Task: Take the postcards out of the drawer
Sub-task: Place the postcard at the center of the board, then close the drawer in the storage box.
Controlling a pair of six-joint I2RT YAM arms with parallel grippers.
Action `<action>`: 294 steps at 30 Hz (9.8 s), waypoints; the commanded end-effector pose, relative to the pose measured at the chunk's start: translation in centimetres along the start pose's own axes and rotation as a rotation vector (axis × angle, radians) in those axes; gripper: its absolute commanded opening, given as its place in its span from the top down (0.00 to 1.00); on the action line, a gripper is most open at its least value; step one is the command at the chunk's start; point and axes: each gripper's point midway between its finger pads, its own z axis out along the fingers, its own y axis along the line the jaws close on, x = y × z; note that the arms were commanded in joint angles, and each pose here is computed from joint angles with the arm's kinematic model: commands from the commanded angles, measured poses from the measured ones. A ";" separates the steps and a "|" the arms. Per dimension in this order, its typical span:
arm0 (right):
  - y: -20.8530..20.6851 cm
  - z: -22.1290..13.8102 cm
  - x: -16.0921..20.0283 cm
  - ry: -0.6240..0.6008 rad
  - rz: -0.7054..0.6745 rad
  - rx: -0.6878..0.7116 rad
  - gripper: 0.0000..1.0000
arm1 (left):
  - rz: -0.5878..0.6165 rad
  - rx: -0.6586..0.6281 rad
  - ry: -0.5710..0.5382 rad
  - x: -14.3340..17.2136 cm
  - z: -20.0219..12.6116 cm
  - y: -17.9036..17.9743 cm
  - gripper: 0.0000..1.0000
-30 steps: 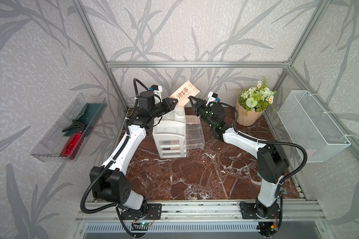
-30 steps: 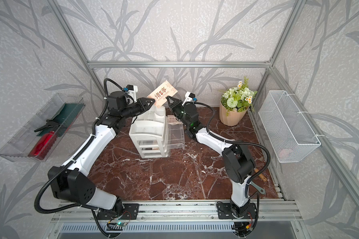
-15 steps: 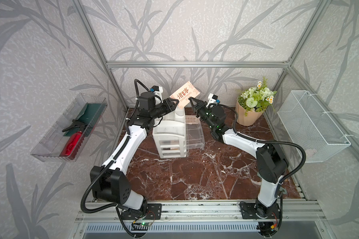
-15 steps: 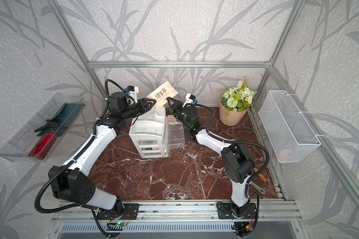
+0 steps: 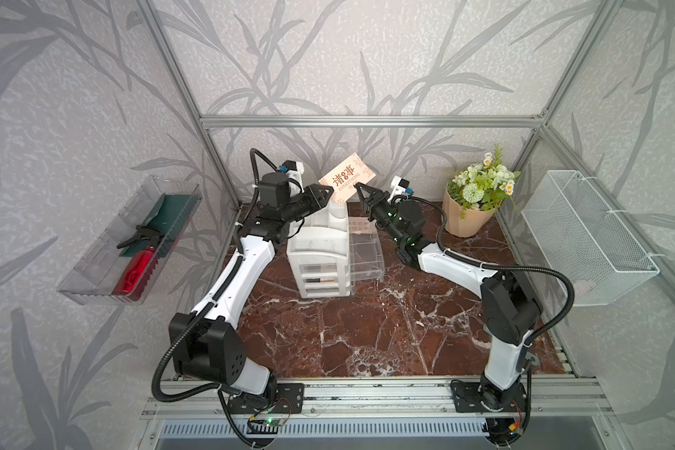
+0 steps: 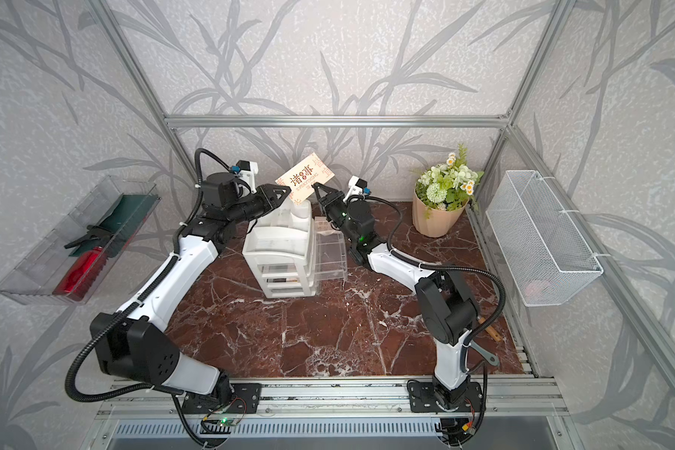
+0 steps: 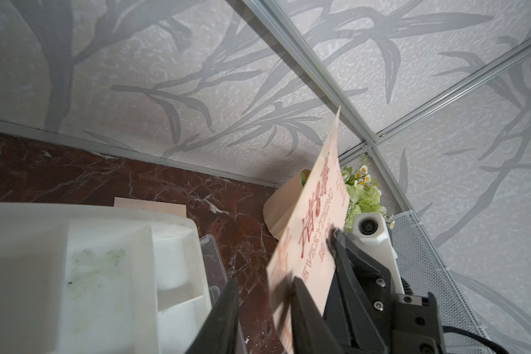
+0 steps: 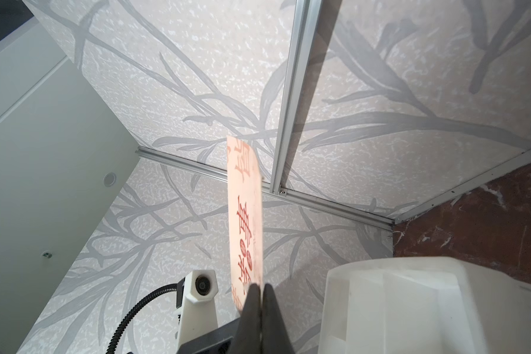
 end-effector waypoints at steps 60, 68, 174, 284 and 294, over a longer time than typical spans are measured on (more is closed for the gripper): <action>-1.4 -6.0 -3.9 0.620 -0.322 0.140 0.52 | 0.072 0.270 0.229 2.7 -1.5 -3.7 1.00; -2.1 -5.6 -3.3 0.639 -0.297 0.128 0.56 | 0.051 0.293 0.233 2.8 -1.1 -3.6 1.00; -28.3 -8.9 -17.7 0.079 -0.463 0.862 0.96 | 0.277 -0.321 0.188 4.0 -11.4 3.4 0.61; -24.7 -11.2 -9.1 0.449 -0.410 0.787 0.59 | 0.275 -0.648 0.229 0.6 -9.6 10.5 0.68; -25.1 -11.9 -5.7 0.525 -0.377 0.738 0.59 | 0.249 -0.633 0.275 1.4 -7.7 11.6 0.78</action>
